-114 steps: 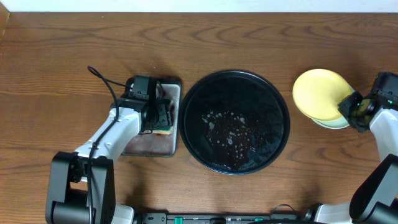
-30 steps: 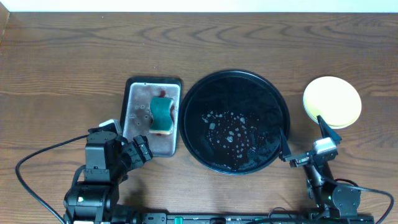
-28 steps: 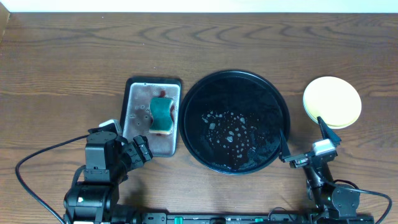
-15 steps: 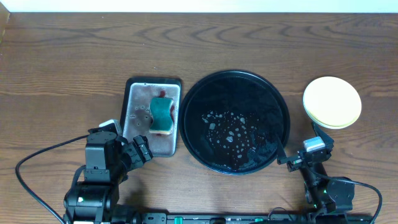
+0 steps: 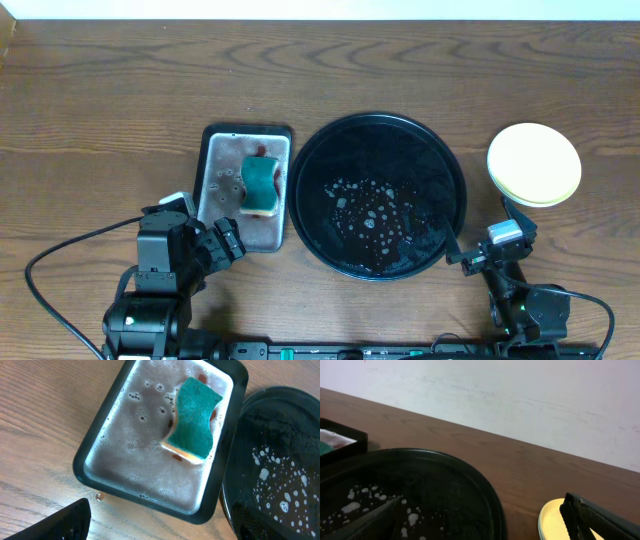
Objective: Clean dirty plates on tray and stack at the side
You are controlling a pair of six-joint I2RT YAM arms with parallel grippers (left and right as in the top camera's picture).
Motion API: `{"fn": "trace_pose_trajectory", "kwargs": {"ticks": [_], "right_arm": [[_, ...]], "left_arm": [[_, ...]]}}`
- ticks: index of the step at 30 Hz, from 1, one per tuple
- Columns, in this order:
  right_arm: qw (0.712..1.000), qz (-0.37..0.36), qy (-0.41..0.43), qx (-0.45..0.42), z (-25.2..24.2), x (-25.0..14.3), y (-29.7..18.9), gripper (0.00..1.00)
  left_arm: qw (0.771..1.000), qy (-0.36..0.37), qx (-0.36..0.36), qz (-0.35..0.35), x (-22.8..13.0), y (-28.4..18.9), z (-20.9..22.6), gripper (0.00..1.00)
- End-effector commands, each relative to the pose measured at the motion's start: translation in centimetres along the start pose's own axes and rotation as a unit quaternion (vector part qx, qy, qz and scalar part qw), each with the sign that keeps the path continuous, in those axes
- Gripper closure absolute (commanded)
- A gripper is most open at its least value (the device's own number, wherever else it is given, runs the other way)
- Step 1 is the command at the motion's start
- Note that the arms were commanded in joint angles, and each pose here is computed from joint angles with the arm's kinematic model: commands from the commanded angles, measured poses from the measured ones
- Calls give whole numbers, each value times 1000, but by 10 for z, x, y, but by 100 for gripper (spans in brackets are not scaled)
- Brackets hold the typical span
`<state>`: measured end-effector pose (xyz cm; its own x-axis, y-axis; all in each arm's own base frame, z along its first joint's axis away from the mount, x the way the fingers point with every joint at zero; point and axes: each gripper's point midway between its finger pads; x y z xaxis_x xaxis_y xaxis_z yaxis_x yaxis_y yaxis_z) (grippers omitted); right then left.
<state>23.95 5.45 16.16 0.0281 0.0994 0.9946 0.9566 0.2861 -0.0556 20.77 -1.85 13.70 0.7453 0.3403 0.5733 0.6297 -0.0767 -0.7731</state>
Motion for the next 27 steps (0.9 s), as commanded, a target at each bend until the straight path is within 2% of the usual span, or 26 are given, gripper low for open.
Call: {"fn": "trace_pose_trajectory", "kwargs": {"ticks": [1,10,13,19,24,27], "right_arm": [[1000,0,-6,2,1,0,0,1],[1000,0,-6,2,1,0,0,1],[1000,0,-6,2,1,0,0,1],[1000,0,-6,2,1,0,0,1],[1000,0,-6,2,1,0,0,1],[1000,0,-6,2,1,0,0,1]], "left_arm": [[1000,0,7,0,0,0,2,11],[1000,0,13,0,-2,-1,5,11],[999,-3,18,-26,2,-4,10,11],[977,59,-37,-204,36,-2,-1,11],[942,75,-70,-319,46,-3,-5,11],[914,98,-82,-385,54,-9,-9,11]]}}
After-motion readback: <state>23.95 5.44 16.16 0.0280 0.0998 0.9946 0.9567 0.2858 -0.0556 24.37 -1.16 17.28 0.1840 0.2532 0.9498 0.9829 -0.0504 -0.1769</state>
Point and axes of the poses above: each gripper's point midway between its finger pads, its own y axis out along the fingers, its own z axis along the line the jaws close on, x = y × z, and after that the axes turned 4 degrees about y, right-handed
